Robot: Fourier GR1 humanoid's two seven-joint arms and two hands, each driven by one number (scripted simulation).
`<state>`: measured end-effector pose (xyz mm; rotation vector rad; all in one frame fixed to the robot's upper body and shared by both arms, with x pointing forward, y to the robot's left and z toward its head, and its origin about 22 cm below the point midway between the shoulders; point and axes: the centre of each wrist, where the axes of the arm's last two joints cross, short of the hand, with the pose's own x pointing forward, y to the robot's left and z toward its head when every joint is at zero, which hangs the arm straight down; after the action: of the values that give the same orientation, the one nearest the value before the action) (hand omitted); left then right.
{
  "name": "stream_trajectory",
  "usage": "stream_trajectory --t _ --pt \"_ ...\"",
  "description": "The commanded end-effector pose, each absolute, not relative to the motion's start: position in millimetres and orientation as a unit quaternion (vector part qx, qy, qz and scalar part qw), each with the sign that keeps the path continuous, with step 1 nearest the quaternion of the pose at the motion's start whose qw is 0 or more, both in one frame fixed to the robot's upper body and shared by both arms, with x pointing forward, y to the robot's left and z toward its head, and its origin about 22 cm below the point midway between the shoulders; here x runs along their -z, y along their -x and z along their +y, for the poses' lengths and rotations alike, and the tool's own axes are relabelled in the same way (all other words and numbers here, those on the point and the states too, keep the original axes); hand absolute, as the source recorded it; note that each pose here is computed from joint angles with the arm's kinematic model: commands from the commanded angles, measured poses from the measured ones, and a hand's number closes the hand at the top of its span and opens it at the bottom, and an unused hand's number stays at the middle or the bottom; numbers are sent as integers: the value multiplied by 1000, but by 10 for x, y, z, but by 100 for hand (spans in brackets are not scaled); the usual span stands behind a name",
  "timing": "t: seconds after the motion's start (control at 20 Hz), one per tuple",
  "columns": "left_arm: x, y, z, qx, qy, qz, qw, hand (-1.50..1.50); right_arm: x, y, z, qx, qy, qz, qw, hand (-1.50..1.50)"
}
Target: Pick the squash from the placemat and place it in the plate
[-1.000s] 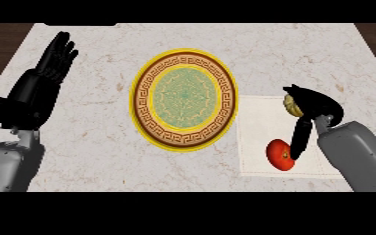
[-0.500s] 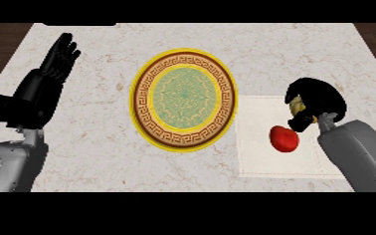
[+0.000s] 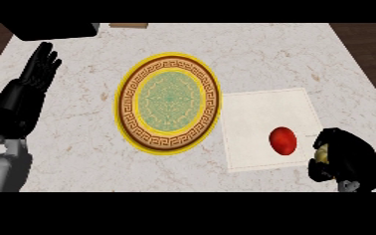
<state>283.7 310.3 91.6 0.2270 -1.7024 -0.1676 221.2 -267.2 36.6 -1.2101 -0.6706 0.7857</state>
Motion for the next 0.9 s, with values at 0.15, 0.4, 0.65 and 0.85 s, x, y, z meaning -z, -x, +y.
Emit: stream_trajectory --t 0.15,0.4,0.65,0.85 --pt "-1008 -2724 3099 88 -91 -755 643 0 -958 -1397 -2245 -267 550 -394 686 150" --pt "-1022 -2907 3013 85 -81 -761 638 0 -1416 -1048 -1922 -240 535 -521 620 150" --pt "-970 -2899 3044 94 -62 -761 639 0 -1669 -1043 -1669 -192 493 -589 611 150" --pt "-963 -2982 2680 103 -63 -764 634 0 -1751 -1136 -1332 -206 472 -616 596 150"
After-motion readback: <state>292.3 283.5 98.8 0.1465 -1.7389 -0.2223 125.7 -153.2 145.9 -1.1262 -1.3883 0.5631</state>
